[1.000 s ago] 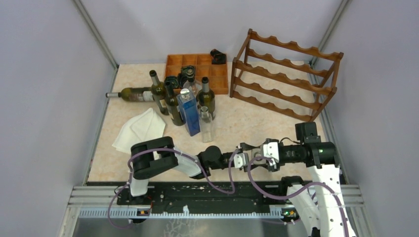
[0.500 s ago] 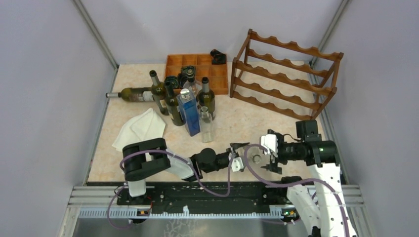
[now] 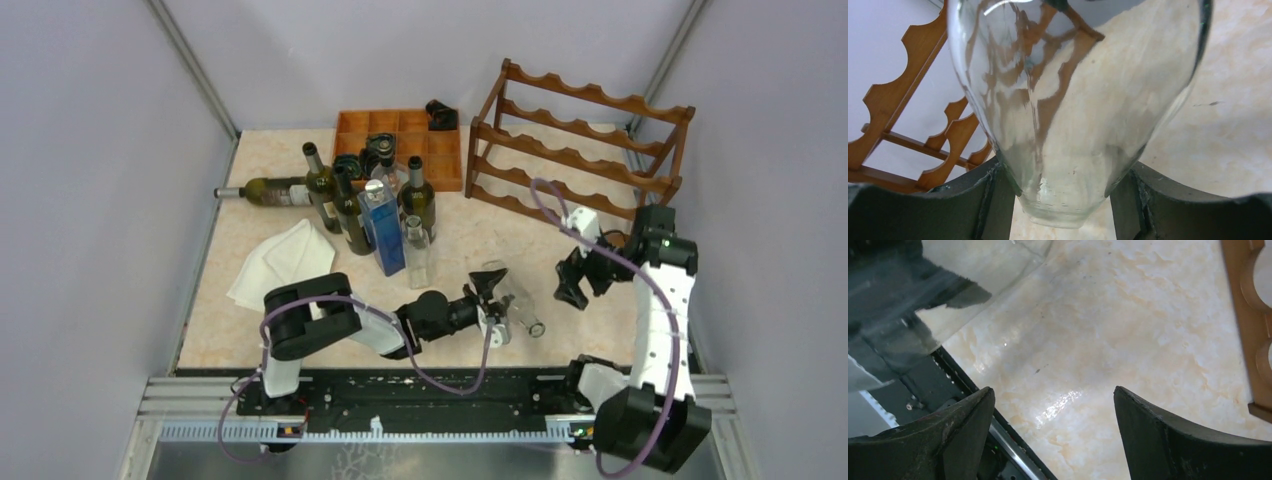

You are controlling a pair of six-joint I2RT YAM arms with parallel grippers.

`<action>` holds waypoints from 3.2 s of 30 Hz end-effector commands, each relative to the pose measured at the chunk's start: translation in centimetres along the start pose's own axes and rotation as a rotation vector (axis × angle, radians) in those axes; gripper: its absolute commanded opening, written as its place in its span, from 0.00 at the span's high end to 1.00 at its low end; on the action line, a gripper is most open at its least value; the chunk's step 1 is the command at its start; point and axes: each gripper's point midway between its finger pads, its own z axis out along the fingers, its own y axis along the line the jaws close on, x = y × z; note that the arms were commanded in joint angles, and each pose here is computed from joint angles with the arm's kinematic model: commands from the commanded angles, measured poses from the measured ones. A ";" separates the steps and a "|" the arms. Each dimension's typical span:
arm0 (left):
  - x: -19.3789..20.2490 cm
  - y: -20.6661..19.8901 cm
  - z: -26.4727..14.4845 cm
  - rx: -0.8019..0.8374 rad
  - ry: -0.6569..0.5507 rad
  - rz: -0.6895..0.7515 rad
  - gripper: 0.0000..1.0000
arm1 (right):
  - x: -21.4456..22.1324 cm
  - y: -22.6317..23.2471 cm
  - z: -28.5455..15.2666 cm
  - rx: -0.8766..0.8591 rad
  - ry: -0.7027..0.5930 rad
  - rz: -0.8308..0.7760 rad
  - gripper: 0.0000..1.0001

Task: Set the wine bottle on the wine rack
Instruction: Pick up the wine bottle from the center of the board, then place the wine bottle in the wine rack.

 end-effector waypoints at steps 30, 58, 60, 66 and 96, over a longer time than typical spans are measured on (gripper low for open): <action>3.5 6.4 6.1 -0.136 0.216 0.416 1.00 | -2.3 1.4 0.7 -0.046 0.248 0.306 0.17; 1.5 7.3 5.6 -0.152 0.162 0.181 0.02 | -3.2 -1.5 1.8 0.014 0.131 0.386 1.00; 1.1 6.8 5.4 -0.124 0.151 0.135 0.02 | -2.9 -2.3 1.5 0.030 0.106 0.417 1.00; -0.7 5.7 4.7 -0.064 0.125 0.039 0.01 | -1.6 -4.4 0.2 0.106 0.068 0.455 1.00; -6.7 0.9 -10.8 0.208 0.176 -0.798 0.01 | 2.4 -12.6 -6.2 0.611 -0.109 0.331 1.00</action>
